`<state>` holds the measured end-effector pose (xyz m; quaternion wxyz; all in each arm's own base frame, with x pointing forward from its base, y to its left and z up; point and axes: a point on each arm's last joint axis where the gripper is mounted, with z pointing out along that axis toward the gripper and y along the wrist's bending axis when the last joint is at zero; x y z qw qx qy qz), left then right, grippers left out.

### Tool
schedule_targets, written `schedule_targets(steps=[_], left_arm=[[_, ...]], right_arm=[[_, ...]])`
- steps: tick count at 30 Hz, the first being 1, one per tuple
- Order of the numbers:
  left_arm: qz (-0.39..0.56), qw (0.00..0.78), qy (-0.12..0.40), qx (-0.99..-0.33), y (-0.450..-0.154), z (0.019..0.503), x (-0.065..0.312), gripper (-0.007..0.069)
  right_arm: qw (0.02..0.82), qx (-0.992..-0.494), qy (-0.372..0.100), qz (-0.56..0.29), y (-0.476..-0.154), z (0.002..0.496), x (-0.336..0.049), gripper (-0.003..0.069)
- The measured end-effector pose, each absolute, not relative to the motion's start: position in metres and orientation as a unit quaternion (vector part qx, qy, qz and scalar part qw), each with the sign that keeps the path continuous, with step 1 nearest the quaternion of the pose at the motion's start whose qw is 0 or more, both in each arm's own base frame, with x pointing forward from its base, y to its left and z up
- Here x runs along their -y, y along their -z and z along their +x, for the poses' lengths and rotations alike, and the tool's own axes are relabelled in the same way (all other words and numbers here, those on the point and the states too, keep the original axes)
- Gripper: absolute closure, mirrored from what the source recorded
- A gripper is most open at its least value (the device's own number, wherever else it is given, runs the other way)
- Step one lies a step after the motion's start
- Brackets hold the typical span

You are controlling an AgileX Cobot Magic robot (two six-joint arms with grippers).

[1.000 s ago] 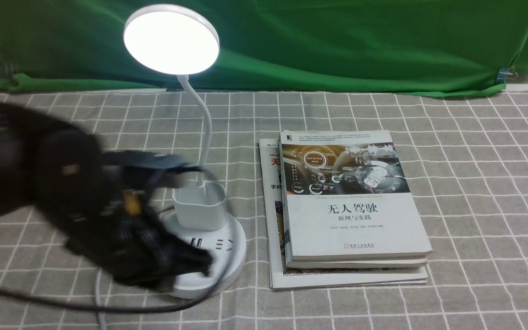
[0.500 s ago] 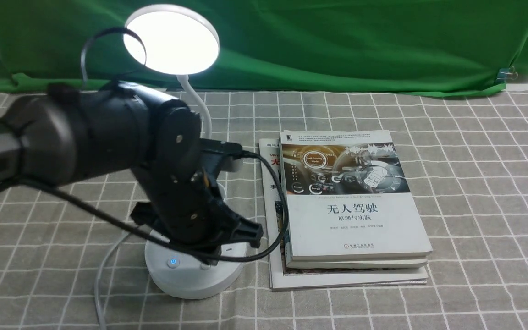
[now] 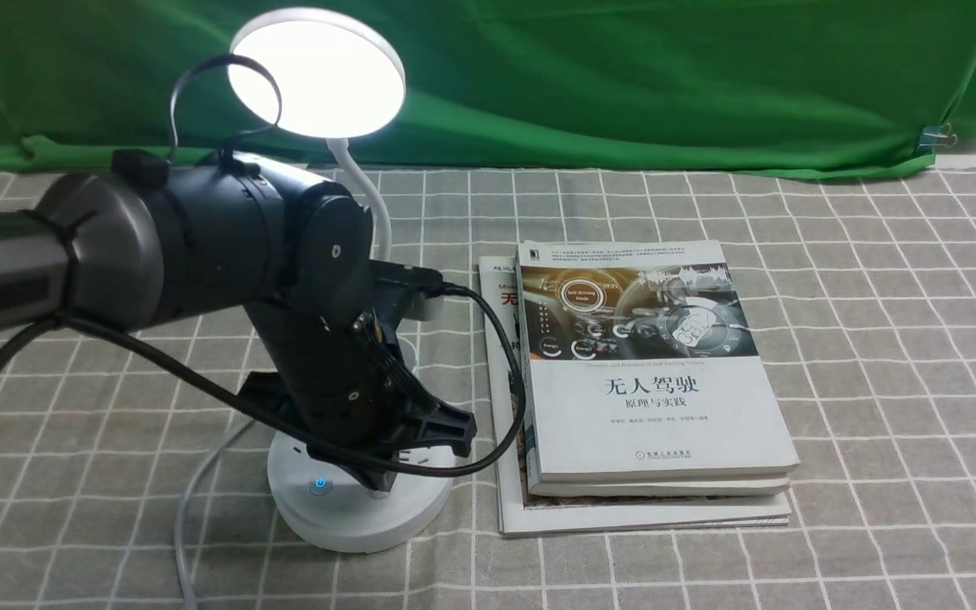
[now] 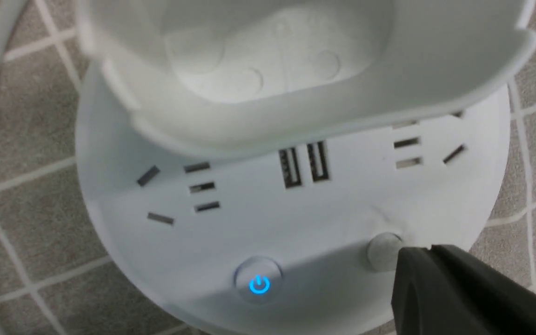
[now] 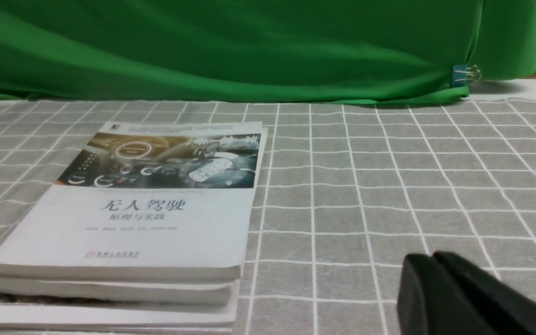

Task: Turn off the desk lamp on the grey coffee tablecloth by hand.
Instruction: 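Press the power button on the round power strip under the lamp with the left gripper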

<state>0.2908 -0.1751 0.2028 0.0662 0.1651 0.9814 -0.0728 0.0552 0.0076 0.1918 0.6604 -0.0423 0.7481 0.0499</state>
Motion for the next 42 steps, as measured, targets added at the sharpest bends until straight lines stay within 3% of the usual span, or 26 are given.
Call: schedule_targets(steps=[26, 36, 42], left_arm=[[0.182, 0.035, 0.061, -0.981, -0.183, 0.296, 0.178, 0.0632], [0.19, 0.074, 0.064, -0.977, -0.213, 0.289, 0.172, 0.0631], [0.189, 0.081, 0.066, -0.976, -0.214, 0.29, 0.173, 0.063]], right_arm=[[0.66, -0.748, -0.05, -0.042, -0.192, 0.055, -0.008, 0.0624], [0.66, -0.748, -0.05, -0.042, -0.192, 0.055, -0.008, 0.0624], [0.66, -0.748, -0.05, -0.042, -0.192, 0.055, -0.008, 0.0624]])
